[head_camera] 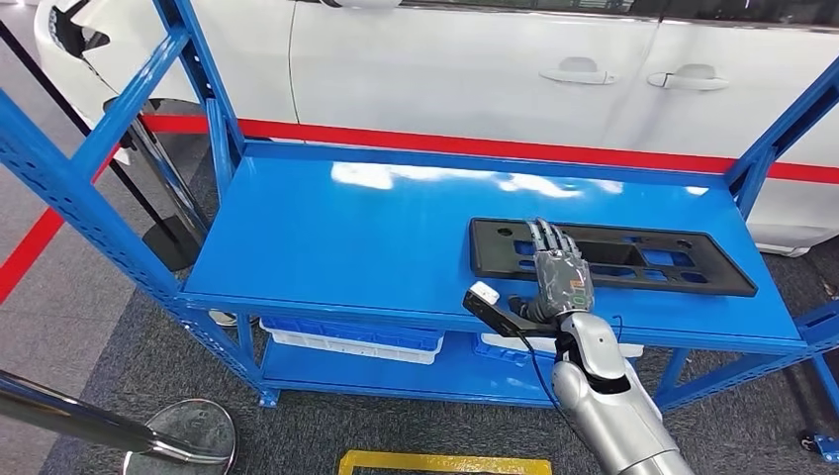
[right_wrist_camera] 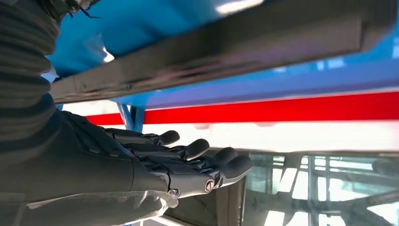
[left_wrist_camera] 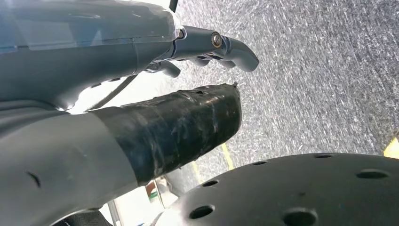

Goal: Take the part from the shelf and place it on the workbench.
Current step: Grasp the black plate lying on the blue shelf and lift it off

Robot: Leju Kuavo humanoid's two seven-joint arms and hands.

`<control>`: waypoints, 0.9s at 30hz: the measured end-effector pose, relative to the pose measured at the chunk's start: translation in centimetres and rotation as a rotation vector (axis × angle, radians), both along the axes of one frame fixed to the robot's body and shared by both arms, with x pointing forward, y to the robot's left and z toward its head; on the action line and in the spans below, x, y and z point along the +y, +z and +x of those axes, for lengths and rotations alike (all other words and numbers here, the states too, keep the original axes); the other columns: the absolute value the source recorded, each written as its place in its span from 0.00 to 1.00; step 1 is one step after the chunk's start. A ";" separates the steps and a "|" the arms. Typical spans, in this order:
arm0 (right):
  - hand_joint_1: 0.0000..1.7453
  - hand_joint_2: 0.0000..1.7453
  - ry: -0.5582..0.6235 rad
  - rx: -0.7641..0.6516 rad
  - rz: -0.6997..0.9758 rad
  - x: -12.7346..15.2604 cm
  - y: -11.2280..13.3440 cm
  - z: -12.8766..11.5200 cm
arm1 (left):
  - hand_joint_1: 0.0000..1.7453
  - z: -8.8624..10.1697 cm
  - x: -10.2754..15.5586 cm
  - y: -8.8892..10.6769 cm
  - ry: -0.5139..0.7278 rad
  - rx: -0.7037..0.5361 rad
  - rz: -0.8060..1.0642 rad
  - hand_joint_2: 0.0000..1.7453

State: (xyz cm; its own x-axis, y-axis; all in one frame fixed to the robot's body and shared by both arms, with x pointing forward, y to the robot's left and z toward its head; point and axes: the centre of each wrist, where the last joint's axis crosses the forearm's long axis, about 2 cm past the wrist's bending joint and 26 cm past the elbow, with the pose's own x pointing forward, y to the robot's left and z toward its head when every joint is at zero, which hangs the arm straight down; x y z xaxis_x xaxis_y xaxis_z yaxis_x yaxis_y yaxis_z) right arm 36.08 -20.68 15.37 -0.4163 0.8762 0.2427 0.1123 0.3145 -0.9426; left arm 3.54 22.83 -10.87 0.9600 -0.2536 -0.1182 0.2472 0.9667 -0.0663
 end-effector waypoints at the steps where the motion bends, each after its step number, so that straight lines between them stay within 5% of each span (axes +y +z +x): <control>1: 0.00 1.00 -0.002 0.004 -0.003 -0.1 -0.1 0.0 | 0.00 0.0 0.0 0.0 0.000 0.000 0.000 0.00; 12: 0.00 1.00 -0.015 0.005 -0.015 0.0 0.0 0.5 | 0.00 0.0 -0.2 0.0 -0.002 -0.001 -0.004 0.00; 15: 0.02 1.00 -0.102 0.009 -0.115 -0.4 -0.3 1.2 | 0.00 0.0 -0.1 0.0 -0.010 -0.007 -0.002 0.00; 19: 0.92 1.00 -0.186 0.006 -0.222 -1.1 -0.5 2.8 | 0.00 0.0 0.1 0.0 -0.018 -0.014 0.004 0.00; 21: 1.00 1.00 -0.218 0.011 -0.257 -1.4 -0.5 3.4 | 0.00 0.0 0.1 0.0 -0.019 -0.016 0.004 0.00; 27: 1.00 1.00 -0.231 0.036 -0.298 -1.9 -0.9 3.9 | 0.00 0.0 0.1 0.0 -0.018 -0.016 0.004 0.00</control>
